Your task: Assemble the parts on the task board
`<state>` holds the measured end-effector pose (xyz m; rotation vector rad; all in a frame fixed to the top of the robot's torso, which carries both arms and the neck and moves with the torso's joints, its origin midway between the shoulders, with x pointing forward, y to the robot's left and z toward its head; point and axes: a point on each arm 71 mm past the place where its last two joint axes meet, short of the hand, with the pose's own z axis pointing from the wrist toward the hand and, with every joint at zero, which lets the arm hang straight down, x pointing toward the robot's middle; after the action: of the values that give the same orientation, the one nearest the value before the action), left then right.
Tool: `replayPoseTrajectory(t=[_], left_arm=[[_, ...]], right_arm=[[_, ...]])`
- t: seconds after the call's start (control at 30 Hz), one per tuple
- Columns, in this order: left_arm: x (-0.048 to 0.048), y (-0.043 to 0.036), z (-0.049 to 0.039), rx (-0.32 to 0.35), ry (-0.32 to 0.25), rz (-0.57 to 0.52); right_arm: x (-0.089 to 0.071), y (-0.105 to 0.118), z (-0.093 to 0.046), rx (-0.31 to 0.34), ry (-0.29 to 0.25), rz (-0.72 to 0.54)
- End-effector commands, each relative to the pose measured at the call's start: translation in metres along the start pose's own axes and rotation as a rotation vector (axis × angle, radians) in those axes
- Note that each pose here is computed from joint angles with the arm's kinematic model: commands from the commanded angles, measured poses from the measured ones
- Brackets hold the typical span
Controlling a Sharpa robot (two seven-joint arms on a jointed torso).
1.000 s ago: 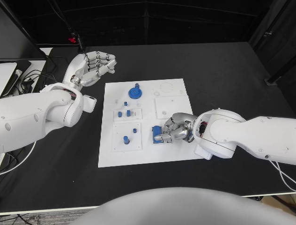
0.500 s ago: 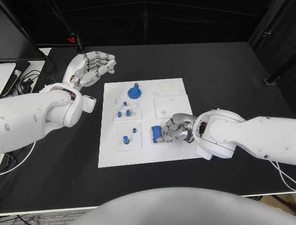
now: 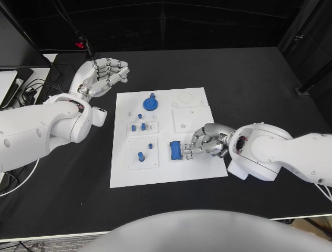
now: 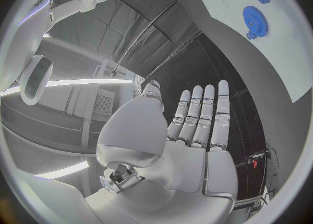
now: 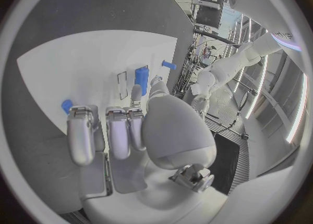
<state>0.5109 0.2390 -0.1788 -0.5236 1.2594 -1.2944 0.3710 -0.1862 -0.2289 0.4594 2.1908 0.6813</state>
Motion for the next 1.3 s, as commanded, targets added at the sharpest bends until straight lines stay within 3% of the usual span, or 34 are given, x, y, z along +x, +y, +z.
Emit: replayPoseTrajectory(t=[0.03, 0.2, 0.53, 0.83, 1.3], left_arm=[[-0.0003, -0.001, 0.0007, 0.006, 0.001, -0.005], [-0.0001, -0.001, 0.0009, 0.005, 0.001, -0.004], [0.0, -0.0006, 0.0013, 0.005, 0.001, -0.004], [0.0003, 0.0001, 0.0009, 0.004, 0.002, -0.005], [-0.0003, 0.0007, 0.0002, 0.002, 0.001, -0.004]], right_arm=[[-0.015, -0.001, -0.012, -0.121, -0.133, 0.014], [-0.031, -0.019, -0.027, -0.135, -0.192, -0.064], [-0.046, -0.051, -0.042, 0.007, -0.24, -0.22], [-0.036, -0.056, -0.034, 0.121, -0.192, -0.339], [-0.027, -0.059, -0.023, 0.19, -0.136, -0.401]])
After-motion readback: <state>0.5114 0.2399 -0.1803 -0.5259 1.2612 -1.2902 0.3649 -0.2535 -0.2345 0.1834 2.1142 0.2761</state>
